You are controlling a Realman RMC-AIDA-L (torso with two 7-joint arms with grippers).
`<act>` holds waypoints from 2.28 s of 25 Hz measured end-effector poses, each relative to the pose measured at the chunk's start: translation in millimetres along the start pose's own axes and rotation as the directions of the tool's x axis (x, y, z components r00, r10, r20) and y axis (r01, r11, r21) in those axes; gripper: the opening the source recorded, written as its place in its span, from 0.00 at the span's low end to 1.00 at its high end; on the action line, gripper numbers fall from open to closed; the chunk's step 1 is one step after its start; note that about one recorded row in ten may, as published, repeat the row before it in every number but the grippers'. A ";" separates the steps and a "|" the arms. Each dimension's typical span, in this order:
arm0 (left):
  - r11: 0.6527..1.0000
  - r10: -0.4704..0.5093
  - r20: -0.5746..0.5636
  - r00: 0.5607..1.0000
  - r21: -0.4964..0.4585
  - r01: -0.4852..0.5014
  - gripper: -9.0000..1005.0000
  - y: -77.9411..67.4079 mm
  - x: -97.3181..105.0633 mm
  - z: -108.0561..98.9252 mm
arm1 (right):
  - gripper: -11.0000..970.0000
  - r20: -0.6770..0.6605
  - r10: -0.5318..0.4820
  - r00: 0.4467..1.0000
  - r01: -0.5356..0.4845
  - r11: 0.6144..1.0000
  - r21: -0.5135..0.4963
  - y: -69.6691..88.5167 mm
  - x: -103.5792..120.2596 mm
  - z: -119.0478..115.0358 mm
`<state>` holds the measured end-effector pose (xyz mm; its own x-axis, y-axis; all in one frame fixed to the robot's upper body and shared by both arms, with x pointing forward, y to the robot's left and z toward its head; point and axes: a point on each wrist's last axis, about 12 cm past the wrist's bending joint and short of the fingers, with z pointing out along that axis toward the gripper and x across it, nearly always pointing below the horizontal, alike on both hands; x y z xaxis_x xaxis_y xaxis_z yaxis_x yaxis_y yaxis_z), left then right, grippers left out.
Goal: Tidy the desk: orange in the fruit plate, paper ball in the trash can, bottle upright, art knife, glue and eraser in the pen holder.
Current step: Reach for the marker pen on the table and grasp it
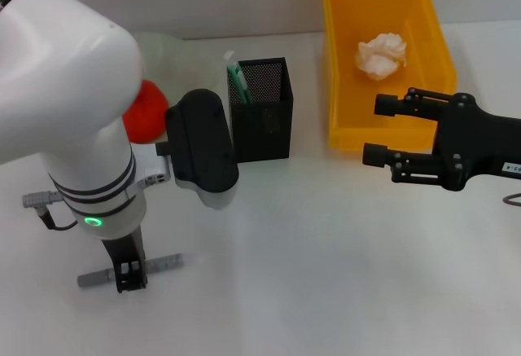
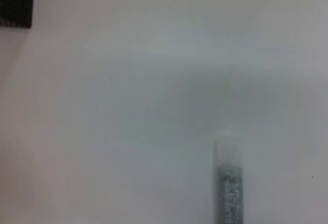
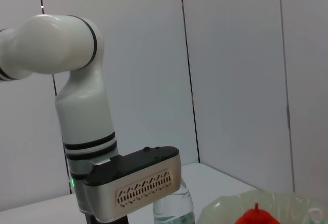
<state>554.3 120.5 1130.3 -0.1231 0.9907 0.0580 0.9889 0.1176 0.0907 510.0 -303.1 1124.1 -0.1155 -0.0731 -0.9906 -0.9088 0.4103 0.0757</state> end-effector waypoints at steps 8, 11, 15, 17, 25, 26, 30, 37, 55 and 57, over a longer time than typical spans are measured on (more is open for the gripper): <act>1.000 -0.001 -0.001 1.000 0.002 0.001 0.25 0.2 -0.4 -0.6 | 0.79 0.001 0.001 1.000 -0.001 1.000 -0.001 0.3 0.1 -0.5; 1.000 0.000 -0.008 1.000 0.005 0.000 0.22 0.4 -0.4 -0.5 | 0.79 0.001 0.002 1.000 -0.002 1.000 0.000 0.5 0.4 -0.8; 1.000 0.000 -0.008 1.000 0.006 0.000 0.18 0.5 -0.6 -0.7 | 0.79 0.000 0.002 1.000 -0.002 1.000 0.000 0.7 0.5 -1.1; 1.000 0.000 -0.009 1.000 0.008 0.000 0.16 0.3 -0.5 -0.7 | 0.79 0.000 0.001 1.000 -0.001 1.000 0.000 0.8 0.4 -1.4; 1.000 -0.006 -0.007 1.000 0.008 0.006 0.16 0.9 -0.2 -1.1 | 0.79 0.001 0.002 1.000 -0.002 1.000 -0.001 0.9 0.5 -1.1; 1.000 -0.007 -0.007 1.000 0.009 0.007 0.16 0.9 -0.1 -1.1 | 0.79 0.001 0.002 1.000 -0.002 1.000 -0.002 0.7 0.3 -0.9; 1.000 -0.009 -0.005 1.000 0.009 0.009 0.16 1.2 -0.2 -1.5 | 0.79 0.001 0.002 1.000 -0.002 1.000 -0.002 0.7 0.3 -0.8; 1.000 -0.003 -0.009 1.000 0.013 0.003 0.23 -0.3 -0.8 -1.0 | 0.79 0.002 0.003 1.000 -0.003 1.000 -0.004 1.0 0.3 -0.8; 1.000 -0.009 -0.015 1.000 0.018 0.009 0.26 -0.3 1.0 3.1 | 0.79 0.002 0.009 1.000 -0.009 1.000 -0.004 2.5 1.8 -1.7; 1.000 -0.008 -0.015 1.000 0.017 0.008 0.26 -0.3 0.8 3.3 | 0.79 0.002 0.009 1.000 -0.009 1.000 -0.005 2.6 1.8 -1.6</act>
<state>554.2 121.4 1127.0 -0.1323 0.9886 0.0720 0.9891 0.1269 0.0745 506.8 -303.7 1122.7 -0.1229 -0.0679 -0.9901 -0.9096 0.4067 0.0850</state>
